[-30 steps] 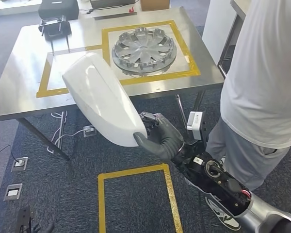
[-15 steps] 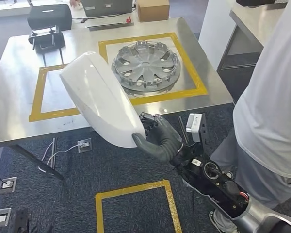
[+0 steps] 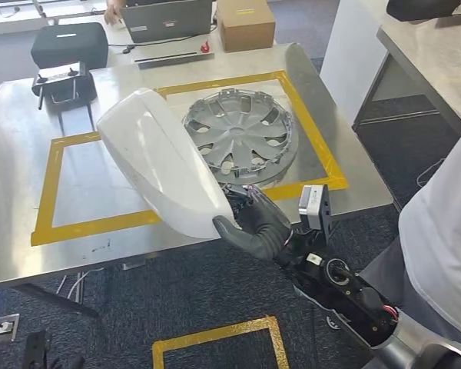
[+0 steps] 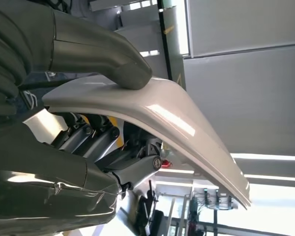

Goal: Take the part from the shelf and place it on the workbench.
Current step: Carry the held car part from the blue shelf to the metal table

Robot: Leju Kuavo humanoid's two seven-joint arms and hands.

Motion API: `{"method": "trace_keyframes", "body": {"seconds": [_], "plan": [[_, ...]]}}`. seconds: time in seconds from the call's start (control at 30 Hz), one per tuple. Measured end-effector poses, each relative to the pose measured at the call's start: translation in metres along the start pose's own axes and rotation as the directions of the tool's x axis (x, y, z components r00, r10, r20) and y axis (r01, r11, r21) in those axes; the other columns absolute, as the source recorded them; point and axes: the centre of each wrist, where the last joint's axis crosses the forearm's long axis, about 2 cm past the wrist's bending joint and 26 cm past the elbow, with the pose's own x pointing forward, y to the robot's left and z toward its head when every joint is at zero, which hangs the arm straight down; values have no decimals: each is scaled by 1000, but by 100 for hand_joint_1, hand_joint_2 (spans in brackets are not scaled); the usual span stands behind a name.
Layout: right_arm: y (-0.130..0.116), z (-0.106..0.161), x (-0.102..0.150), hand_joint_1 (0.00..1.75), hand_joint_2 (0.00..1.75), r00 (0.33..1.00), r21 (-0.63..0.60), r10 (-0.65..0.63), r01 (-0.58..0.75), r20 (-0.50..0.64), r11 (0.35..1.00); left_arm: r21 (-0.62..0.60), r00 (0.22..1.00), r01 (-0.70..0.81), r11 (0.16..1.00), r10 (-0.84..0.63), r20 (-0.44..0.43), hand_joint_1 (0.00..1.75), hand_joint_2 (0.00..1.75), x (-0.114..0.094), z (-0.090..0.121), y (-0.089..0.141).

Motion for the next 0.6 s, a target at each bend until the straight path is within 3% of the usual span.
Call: {"method": "trace_keyframes", "body": {"seconds": [0.6], "plan": [[-2,5,1,175,175,1000,-4,15,-15,-14,1000,11,999,40,999,-40,13,0,175,3,-1,-2]]}}
